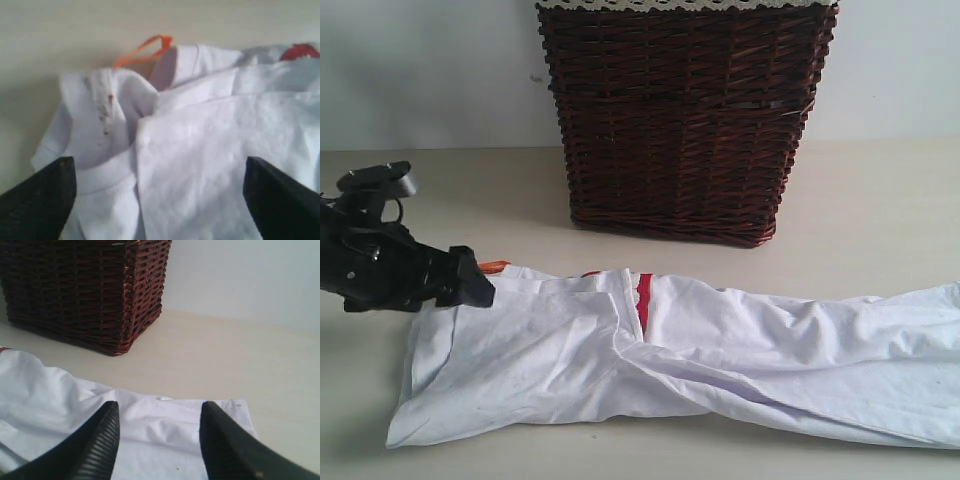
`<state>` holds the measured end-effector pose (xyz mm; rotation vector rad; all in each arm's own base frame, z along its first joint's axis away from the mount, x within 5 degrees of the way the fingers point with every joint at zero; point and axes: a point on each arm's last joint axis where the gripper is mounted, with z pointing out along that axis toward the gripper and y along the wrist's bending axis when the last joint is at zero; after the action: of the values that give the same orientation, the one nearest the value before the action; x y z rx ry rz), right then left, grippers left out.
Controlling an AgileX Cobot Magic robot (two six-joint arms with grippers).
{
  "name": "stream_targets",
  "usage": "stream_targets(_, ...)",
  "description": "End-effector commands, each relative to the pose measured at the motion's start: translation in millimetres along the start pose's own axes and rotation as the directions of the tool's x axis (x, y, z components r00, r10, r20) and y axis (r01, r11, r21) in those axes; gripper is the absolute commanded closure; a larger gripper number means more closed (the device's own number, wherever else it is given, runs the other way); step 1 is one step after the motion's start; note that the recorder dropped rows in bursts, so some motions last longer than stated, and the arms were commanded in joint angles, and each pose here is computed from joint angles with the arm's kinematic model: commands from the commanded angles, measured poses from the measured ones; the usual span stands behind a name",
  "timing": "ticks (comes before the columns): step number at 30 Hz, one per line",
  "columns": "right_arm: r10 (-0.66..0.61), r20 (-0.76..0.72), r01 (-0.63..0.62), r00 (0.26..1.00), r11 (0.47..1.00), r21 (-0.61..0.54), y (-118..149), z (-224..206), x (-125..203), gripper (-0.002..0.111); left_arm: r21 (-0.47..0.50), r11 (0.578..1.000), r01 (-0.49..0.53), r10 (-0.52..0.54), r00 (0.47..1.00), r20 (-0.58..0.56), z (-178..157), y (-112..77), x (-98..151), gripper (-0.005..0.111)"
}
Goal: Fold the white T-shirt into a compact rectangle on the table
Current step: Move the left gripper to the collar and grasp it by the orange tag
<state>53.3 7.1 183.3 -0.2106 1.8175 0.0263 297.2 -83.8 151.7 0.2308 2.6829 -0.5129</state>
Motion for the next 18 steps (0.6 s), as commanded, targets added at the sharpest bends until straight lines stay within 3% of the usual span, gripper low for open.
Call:
stream_targets(1, 0.000, 0.018, 0.000, 1.000, 1.000, 0.006, -0.2, 0.0, -0.3, 0.060, 0.021, 1.000, 0.017, -0.016, 0.999, -0.046, 9.3, -0.4, 3.9, 0.021)
stream_targets(13, 0.000, 0.018, 0.000, 1.000, 1.000, 0.006, -0.2, 0.0, -0.3, 0.060, -0.054, 0.990, -0.128, 0.125, 0.991, -0.047, 4.2, 5.3, 3.0, 0.021)
stream_targets(18, 0.000, 0.018, 0.000, 1.000, 1.000, 0.006, -0.2, 0.0, -0.3, 0.060, -0.131, 0.982, -0.139, 0.130, 0.988, -0.078, 5.3, 13.9, 11.1, 0.021)
